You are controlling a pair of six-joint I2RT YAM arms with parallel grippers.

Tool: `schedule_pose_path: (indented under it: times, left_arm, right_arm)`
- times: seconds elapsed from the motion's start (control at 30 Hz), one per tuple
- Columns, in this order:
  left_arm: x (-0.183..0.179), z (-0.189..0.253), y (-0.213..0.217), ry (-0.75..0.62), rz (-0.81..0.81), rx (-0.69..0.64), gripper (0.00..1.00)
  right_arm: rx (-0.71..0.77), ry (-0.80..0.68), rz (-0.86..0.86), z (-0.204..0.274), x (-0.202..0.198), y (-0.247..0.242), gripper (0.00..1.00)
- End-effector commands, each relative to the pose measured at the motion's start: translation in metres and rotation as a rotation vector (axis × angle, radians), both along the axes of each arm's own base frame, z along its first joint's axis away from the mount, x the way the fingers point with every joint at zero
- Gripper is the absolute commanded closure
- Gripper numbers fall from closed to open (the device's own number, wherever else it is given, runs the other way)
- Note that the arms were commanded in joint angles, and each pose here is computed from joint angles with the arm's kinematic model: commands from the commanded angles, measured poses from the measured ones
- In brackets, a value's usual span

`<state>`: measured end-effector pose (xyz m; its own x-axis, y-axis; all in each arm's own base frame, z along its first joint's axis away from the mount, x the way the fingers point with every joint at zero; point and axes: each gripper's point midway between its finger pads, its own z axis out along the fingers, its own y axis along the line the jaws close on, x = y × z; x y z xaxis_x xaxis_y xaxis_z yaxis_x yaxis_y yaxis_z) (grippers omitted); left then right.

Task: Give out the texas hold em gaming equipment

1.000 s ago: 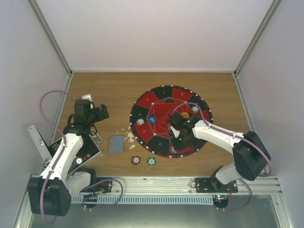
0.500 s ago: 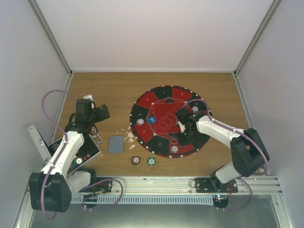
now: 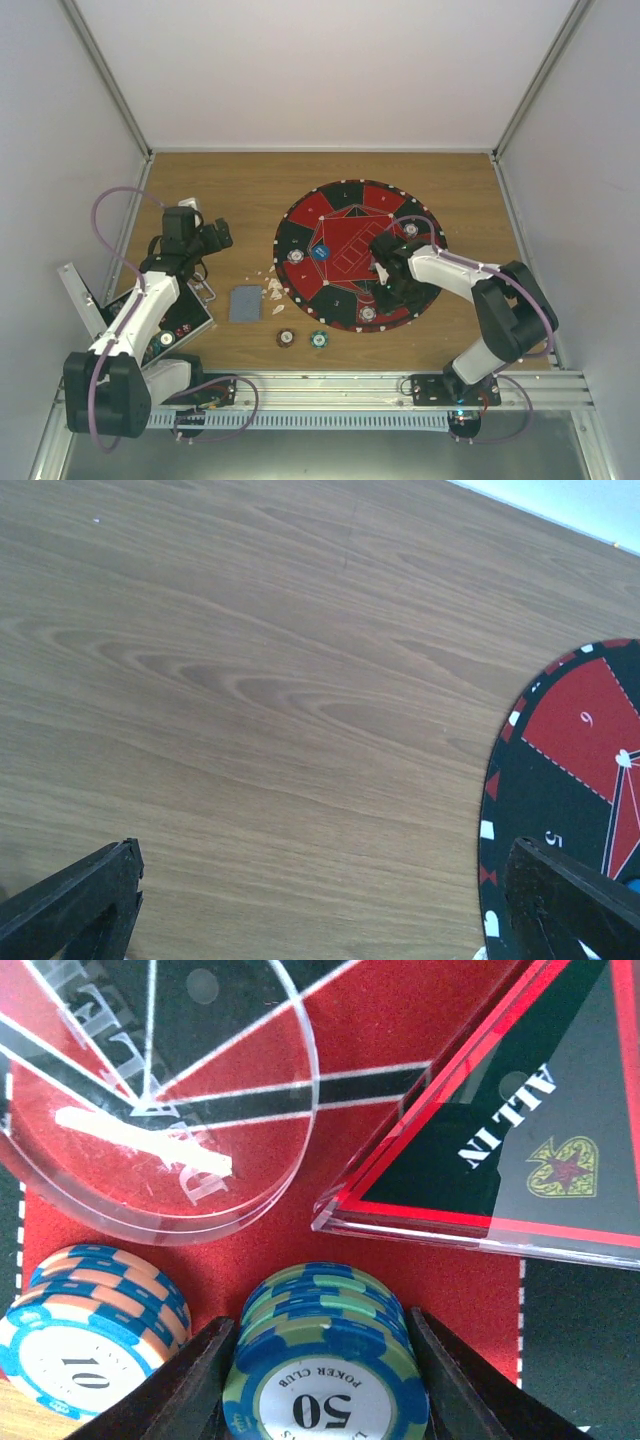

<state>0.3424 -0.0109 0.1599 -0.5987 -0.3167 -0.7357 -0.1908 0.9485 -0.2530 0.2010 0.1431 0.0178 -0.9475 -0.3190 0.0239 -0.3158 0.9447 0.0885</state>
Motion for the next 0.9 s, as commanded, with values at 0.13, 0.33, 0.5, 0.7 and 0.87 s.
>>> schedule_pose_path:
  times: [0.13,0.33,0.5,0.7,0.87]
  left_arm:
    - [0.014,0.017,-0.001,-0.066,0.005,-0.012,0.01]
    - [0.015,0.017,0.0,-0.063,0.009,-0.007,0.01]
    - [0.014,0.016,0.0,-0.059,0.005,-0.007,0.01]
    - [0.011,0.015,-0.002,-0.052,0.001,-0.014,0.01]
    - [0.009,0.017,-0.001,-0.05,-0.004,-0.005,0.01]
  right_arm:
    - [-0.028,-0.043,-0.038,0.008,0.017,-0.004,0.44]
    - [-0.03,-0.101,-0.013,0.035,0.039,0.002,0.4]
    - [0.116,-0.204,0.135,0.079,0.055,0.045,0.31]
    - [0.149,-0.18,0.49,0.063,0.006,0.119,0.25]
    - [0.169,-0.146,0.658,0.045,-0.026,0.156,0.22]
